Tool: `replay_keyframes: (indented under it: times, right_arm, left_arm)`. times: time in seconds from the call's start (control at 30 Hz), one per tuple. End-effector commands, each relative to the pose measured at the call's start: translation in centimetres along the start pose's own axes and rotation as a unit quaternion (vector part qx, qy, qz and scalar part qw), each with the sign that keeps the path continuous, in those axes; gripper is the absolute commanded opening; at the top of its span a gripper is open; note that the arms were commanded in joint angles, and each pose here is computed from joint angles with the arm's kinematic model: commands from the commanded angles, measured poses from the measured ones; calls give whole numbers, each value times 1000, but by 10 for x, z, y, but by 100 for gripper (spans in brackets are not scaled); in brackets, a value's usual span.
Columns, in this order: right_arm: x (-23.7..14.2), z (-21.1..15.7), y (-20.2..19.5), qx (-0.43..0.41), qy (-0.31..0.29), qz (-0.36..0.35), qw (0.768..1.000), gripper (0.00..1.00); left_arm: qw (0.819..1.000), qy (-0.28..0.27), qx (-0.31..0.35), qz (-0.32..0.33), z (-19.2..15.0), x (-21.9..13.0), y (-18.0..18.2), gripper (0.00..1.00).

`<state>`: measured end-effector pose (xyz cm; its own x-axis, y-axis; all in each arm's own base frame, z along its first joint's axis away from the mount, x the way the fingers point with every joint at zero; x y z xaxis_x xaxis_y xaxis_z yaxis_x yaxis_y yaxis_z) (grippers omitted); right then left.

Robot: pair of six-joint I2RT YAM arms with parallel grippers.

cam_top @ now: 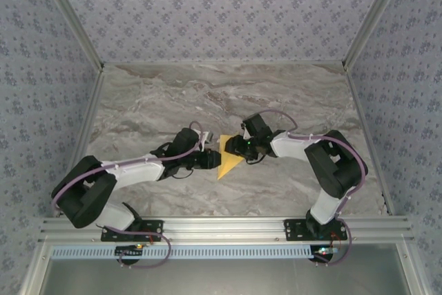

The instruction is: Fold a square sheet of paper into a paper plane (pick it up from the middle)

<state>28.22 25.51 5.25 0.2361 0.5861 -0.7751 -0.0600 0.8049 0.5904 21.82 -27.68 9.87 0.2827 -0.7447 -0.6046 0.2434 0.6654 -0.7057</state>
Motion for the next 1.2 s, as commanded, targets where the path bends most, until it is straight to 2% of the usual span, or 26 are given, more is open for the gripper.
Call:
replay_keyframes:
  times: [0.0,0.2,0.43,0.87,1.17]
  right_arm:
    - [13,-24,-45,37,36,-98,994,55]
    - [12,-27,-48,40,41,-112,992,58]
    - [14,-29,-51,45,50,-121,990,58]
    - [15,-33,-61,34,57,-158,985,54]
    - [21,-37,-65,24,68,-183,980,52]
  left_arm:
    - [1000,-13,-4,-19,7,2,-8,21]
    - [999,3,-6,-36,8,20,-12,17]
    - [1000,12,-11,-20,10,35,-4,14]
    - [998,16,-18,51,5,40,23,9]
    - [998,18,-17,49,4,40,23,8]
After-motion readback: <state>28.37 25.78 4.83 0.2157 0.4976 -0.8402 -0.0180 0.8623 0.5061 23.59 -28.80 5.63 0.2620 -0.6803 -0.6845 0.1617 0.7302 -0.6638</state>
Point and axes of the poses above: each hand's point on the last joint's axis, 136 mm out from that joint toward the fingers, its own x axis out along the fingers, its own y axis along the line the jaws close on, z = x × y, the point moved 3 cm from there along -x, back along the fingers, and after that the axes turned 5 degrees about -x, right-handed, at the moved point
